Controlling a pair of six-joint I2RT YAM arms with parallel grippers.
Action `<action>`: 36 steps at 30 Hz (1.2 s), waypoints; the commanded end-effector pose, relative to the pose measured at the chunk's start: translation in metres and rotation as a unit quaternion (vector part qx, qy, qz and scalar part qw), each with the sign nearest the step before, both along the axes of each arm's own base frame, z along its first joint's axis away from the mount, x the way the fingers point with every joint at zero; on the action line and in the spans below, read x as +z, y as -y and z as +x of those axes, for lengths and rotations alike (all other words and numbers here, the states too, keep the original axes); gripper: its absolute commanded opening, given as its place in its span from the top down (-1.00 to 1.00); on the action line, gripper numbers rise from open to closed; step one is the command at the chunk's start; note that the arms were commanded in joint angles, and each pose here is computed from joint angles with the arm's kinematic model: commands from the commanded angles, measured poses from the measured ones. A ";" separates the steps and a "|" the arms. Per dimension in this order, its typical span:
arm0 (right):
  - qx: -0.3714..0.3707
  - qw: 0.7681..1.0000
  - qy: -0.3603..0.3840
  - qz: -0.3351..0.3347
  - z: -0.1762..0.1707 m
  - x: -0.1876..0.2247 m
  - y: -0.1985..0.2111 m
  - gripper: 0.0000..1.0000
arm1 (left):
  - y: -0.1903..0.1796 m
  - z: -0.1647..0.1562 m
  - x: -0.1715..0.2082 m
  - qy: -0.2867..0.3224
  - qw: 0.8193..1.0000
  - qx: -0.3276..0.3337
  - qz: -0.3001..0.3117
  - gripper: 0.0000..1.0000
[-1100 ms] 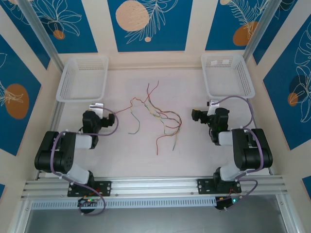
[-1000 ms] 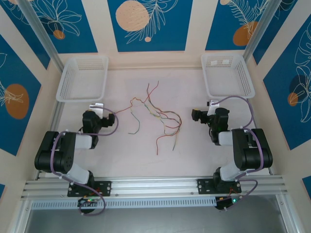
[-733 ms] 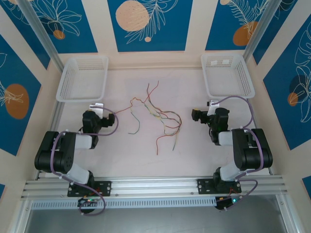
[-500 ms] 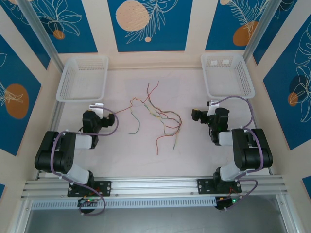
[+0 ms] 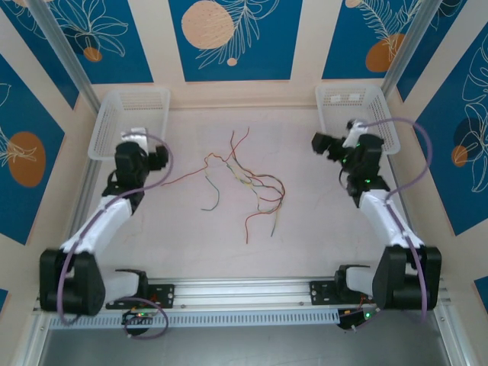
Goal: Untangle the cables
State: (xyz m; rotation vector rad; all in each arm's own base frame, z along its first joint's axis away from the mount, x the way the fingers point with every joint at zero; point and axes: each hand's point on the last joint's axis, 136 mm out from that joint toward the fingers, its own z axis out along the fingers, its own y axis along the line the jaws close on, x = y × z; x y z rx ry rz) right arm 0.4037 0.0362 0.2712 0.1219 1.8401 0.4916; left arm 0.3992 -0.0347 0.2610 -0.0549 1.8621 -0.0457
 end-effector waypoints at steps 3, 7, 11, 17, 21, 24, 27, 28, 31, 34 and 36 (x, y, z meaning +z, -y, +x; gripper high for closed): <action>0.187 0.953 -0.229 0.064 -0.044 -0.052 -0.108 -0.52 | 0.108 -0.037 0.003 -0.099 0.982 -0.157 -0.041 -0.29; 0.210 0.930 -0.300 0.039 -0.044 -0.083 -0.145 -0.46 | 0.174 -0.048 -0.019 -0.163 0.954 -0.248 -0.049 -0.27; 0.253 0.902 -0.322 0.133 -0.038 -0.093 -0.167 -0.48 | 0.207 -0.049 -0.040 -0.202 0.931 -0.289 -0.092 -0.46; 0.275 0.884 -0.358 0.119 -0.035 -0.125 -0.198 -0.49 | 0.243 -0.041 -0.070 -0.237 0.915 -0.315 -0.086 -0.62; 0.260 0.882 -0.378 0.105 -0.033 -0.140 -0.204 -0.48 | 0.259 -0.034 -0.098 -0.268 0.907 -0.314 -0.082 -0.59; 0.242 0.887 -0.381 0.098 -0.033 -0.144 -0.200 -0.48 | 0.267 -0.032 -0.112 -0.285 0.902 -0.315 -0.080 -0.48; 0.219 0.895 -0.379 0.086 -0.033 -0.146 -0.189 -0.48 | 0.266 -0.033 -0.123 -0.297 0.901 -0.308 -0.069 -0.18; 0.209 0.898 -0.378 0.079 -0.033 -0.146 -0.185 -0.48 | 0.265 -0.033 -0.124 -0.296 0.902 -0.306 -0.067 0.08; 0.185 0.906 -0.374 0.064 -0.036 -0.143 -0.175 -0.48 | 0.259 -0.032 -0.122 -0.291 0.909 -0.293 -0.063 0.56; 0.169 0.916 -0.360 0.055 -0.040 -0.135 -0.166 -0.48 | 0.253 -0.031 -0.111 -0.277 0.918 -0.278 -0.066 0.67; 0.157 0.924 -0.346 0.043 -0.050 -0.126 -0.157 -0.48 | 0.247 -0.030 -0.102 -0.271 0.923 -0.265 -0.065 0.71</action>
